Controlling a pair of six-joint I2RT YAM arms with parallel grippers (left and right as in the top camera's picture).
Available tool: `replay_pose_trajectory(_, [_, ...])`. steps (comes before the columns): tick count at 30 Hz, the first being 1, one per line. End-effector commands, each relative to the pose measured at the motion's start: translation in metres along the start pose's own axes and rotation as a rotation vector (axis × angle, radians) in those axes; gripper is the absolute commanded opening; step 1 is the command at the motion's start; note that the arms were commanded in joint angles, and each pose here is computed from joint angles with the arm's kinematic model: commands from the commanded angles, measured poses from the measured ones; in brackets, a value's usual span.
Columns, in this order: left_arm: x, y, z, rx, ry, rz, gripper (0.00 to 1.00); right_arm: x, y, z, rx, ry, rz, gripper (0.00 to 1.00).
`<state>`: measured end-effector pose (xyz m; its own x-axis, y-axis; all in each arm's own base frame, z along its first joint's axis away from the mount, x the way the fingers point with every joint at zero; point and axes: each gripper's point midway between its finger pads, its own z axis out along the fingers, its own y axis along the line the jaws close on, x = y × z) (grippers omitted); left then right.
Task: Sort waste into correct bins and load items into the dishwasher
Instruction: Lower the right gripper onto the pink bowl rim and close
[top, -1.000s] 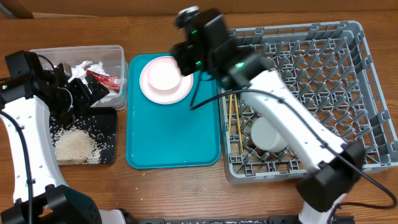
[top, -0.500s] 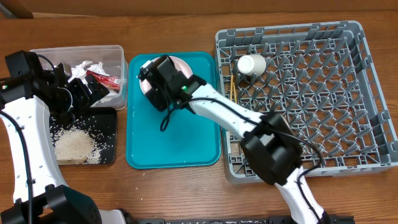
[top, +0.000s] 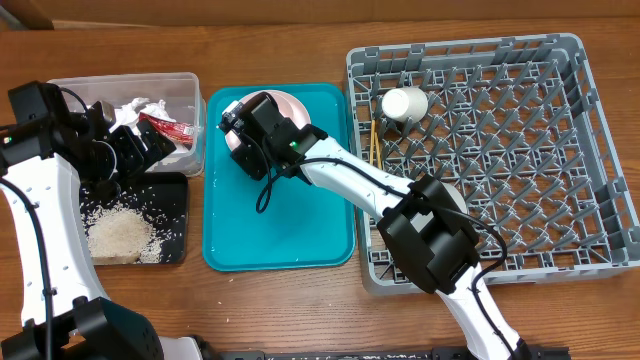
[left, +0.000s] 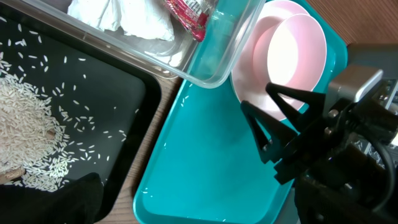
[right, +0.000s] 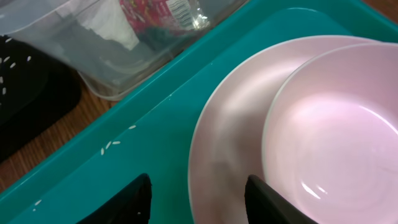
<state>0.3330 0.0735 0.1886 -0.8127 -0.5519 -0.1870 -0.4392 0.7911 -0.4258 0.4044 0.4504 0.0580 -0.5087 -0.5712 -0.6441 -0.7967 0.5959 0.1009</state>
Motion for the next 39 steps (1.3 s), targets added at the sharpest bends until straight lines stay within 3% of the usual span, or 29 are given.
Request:
replay_pose_trajectory(1, [-0.004, -0.008, -0.01, 0.008, -0.034, 0.033, 1.0, -0.026, 0.01, -0.01, -0.037, -0.055, -0.013, 0.5])
replay_pose_trajectory(6, [-0.004, -0.008, -0.01, 0.008, -0.034, 0.033, 1.0, -0.032, -0.015, -0.011, 0.11, -0.074, -0.015, 0.5])
replay_pose_trajectory(21, [-0.004, -0.008, -0.01, 0.008, -0.034, 0.033, 1.0, -0.002, -0.036, 0.019, 0.135, -0.012, -0.018, 0.49])
replay_pose_trajectory(25, [-0.004, -0.008, -0.01, 0.008, -0.034, 0.033, 1.0, -0.002, -0.041, 0.018, 0.142, -0.012, -0.012, 0.36])
replay_pose_trajectory(26, [-0.004, -0.008, -0.01, 0.008, -0.034, 0.033, 1.0, -0.001, -0.042, 0.018, 0.143, -0.01, -0.004, 0.28])
replay_pose_trajectory(31, [-0.004, -0.008, -0.01, 0.008, -0.034, 0.033, 1.0, -0.005, -0.041, 0.011, 0.143, -0.012, 0.005, 0.07])
replay_pose_trajectory(39, [-0.004, -0.008, -0.01, 0.008, -0.034, 0.033, 1.0, -0.059, -0.02, -0.082, 0.11, -0.112, 0.109, 0.04])
